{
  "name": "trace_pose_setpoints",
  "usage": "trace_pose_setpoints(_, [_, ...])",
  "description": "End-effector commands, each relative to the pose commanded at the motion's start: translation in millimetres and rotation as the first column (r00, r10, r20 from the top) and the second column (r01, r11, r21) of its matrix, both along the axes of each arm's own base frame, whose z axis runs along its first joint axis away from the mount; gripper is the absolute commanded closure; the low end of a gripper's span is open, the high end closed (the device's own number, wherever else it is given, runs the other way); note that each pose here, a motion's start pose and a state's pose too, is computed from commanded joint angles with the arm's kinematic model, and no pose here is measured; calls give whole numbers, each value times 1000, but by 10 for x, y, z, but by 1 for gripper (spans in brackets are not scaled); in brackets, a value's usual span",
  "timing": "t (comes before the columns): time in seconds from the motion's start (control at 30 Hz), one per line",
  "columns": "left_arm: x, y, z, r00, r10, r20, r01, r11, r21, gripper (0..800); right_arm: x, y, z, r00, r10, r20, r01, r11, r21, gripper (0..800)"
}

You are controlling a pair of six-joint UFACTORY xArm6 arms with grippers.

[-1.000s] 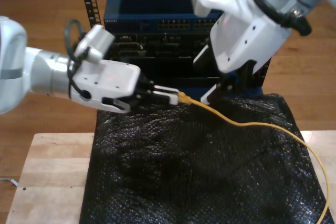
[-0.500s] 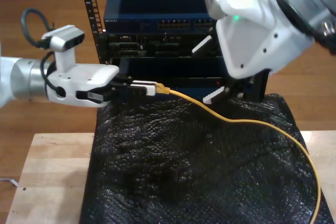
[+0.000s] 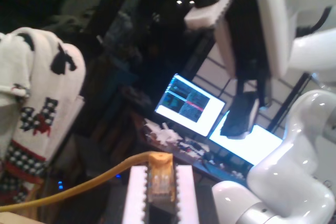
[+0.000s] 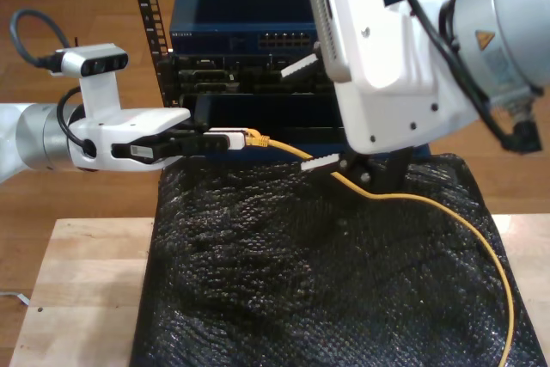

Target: Grab the cable and plug it in

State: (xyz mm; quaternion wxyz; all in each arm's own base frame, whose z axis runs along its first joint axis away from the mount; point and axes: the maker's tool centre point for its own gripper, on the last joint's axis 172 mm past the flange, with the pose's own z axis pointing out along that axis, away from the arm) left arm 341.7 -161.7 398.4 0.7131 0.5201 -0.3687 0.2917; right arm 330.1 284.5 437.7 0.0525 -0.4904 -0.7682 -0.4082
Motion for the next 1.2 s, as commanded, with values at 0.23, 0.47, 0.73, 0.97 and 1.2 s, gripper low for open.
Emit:
trace_pose_setpoints(0.23, [1, 49, 184, 999, -25, -22, 22, 995, -97, 799, 23, 0, 94, 993, 4, 120, -7, 1000, 20, 6])
trace_pose_setpoints(0.47, [-44, 81, 239, 998, -57, -35, 53, 991, -124, 798, -82, 181, 14, 987, 53, 150, -56, 998, 14, 7])
trace_pose_setpoints(0.73, [-62, 134, 392, 994, -88, -60, 74, 977, -198, 798, -136, 327, 62, 977, 80, 200, -87, 996, 25, 20])
trace_pose_setpoints(0.97, [-96, 161, 421, 991, -114, -65, 97, 969, -226, 797, -81, 325, 165, 972, 59, 228, -70, 997, 43, 20])
trace_pose_setpoints(1.2, [-123, 172, 435, 989, -129, -67, 109, 965, -239, 797, -60, 354, 266, 968, 51, 244, -67, 996, 58, 149])
